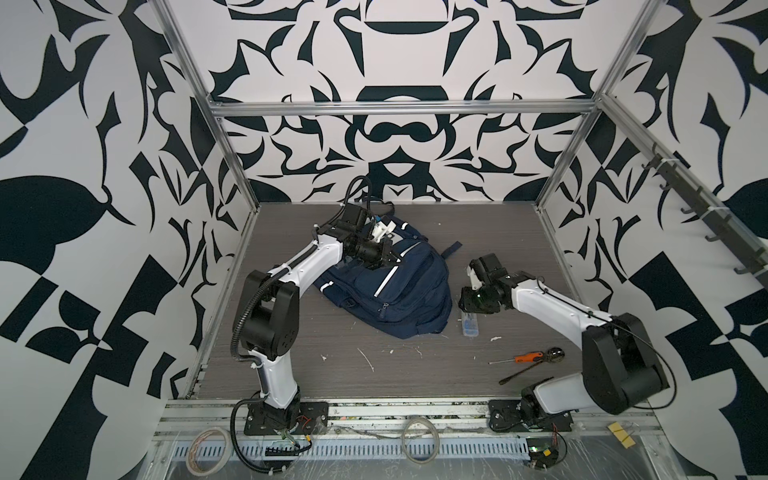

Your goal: Pack the student bag

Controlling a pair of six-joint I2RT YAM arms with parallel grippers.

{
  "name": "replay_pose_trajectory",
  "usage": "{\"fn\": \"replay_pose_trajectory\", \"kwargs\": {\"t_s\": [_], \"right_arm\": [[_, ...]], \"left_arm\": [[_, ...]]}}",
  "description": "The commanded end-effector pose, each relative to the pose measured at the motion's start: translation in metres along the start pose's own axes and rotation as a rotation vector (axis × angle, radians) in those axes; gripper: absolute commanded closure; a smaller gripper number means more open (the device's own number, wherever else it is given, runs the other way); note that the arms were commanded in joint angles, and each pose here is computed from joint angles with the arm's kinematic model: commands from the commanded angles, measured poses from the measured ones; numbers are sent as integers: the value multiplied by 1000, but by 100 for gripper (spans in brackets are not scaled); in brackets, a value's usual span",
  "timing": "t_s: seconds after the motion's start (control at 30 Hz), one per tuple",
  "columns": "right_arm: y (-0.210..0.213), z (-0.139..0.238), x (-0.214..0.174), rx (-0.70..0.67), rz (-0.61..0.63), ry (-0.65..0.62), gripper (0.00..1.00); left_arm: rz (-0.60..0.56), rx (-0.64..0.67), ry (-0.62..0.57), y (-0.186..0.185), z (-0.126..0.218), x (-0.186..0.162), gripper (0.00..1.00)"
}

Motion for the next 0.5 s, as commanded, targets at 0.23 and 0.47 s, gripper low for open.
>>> {"fn": "replay_pose_trajectory", "kwargs": {"t_s": [0.23,0.47], "right_arm": [[15,68,32,90,-102,-249,100],[42,89,69,241,-165,-311,100]], "left_arm": [[-80,-210,-29,-39,21,5,100],[-61,-275,-56,-41,17,12,100]]}}
Point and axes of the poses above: each gripper's point midway between its finger pads, its own z axis back along the fingers, its own y axis along the line the jaws close on, x = y × z, the point moved 10 cm from there along z, back along the fingers, and after that the axes turned 15 degrees about z, right-handed, at the moved point
